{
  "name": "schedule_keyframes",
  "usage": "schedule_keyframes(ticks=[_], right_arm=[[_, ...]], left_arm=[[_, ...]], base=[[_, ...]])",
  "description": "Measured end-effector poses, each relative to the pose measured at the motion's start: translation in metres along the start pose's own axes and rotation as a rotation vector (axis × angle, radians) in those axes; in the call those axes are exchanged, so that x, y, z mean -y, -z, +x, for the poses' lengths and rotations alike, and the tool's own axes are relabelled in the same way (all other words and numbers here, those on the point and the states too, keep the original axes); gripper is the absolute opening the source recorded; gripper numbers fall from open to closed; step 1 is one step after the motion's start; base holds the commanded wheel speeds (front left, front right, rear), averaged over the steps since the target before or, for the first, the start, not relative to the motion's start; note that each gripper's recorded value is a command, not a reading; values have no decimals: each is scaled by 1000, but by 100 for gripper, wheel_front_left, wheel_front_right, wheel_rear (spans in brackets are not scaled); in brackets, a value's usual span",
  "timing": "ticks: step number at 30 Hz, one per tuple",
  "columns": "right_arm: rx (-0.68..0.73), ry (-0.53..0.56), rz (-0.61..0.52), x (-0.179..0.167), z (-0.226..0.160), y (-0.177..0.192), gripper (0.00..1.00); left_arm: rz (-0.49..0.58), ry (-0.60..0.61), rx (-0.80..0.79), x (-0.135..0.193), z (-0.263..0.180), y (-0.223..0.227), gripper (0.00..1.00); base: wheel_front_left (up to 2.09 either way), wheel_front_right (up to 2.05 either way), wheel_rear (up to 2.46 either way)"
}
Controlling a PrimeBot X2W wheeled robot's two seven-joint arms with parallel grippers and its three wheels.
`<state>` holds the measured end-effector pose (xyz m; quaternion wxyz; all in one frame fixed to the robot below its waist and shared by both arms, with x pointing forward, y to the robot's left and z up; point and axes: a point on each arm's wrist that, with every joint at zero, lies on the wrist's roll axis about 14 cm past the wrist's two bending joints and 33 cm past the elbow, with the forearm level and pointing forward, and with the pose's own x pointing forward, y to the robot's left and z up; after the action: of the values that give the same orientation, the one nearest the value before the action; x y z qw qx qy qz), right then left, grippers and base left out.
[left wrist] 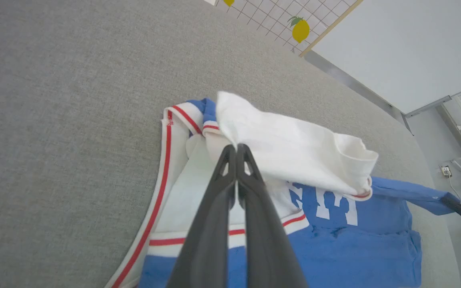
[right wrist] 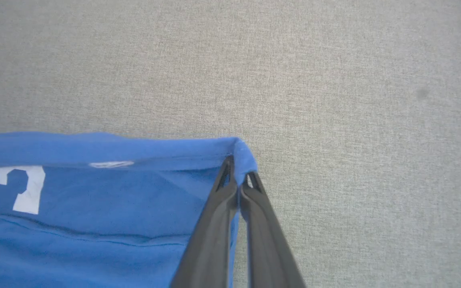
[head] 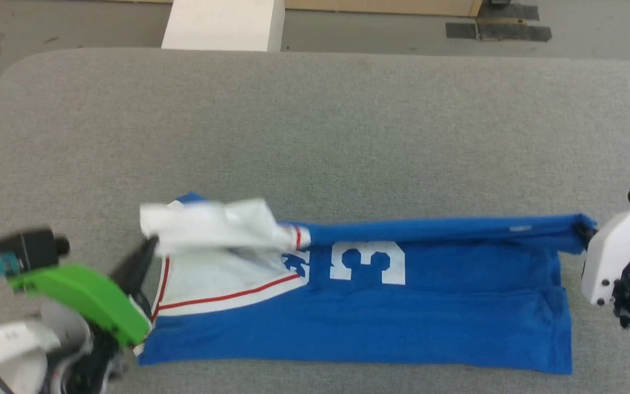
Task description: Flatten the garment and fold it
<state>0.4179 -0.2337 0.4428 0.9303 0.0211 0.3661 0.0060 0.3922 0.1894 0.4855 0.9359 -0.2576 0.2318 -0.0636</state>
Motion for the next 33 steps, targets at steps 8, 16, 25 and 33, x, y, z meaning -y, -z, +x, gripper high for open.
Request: schedule_keyframes(ticks=[8,16,25,33], right_arm=[[-77,-23,42,-7,0,36,0],[-162,-36,54,-14,-6,72,100],[-106,-44,85,-10,-40,69,100],[-18,19,100,13,-55,38,100]], left_arm=[[-107,-153,-119,-39,-19,56,0],[-147,-247,-238,-61,-26,95,4],[-97,-295,-187,-73,-38,75,100],[262,-187,358,-39,-32,-60,100]], base=[[0,0,0],[0,0,0],[0,0,0],[0,0,0]])
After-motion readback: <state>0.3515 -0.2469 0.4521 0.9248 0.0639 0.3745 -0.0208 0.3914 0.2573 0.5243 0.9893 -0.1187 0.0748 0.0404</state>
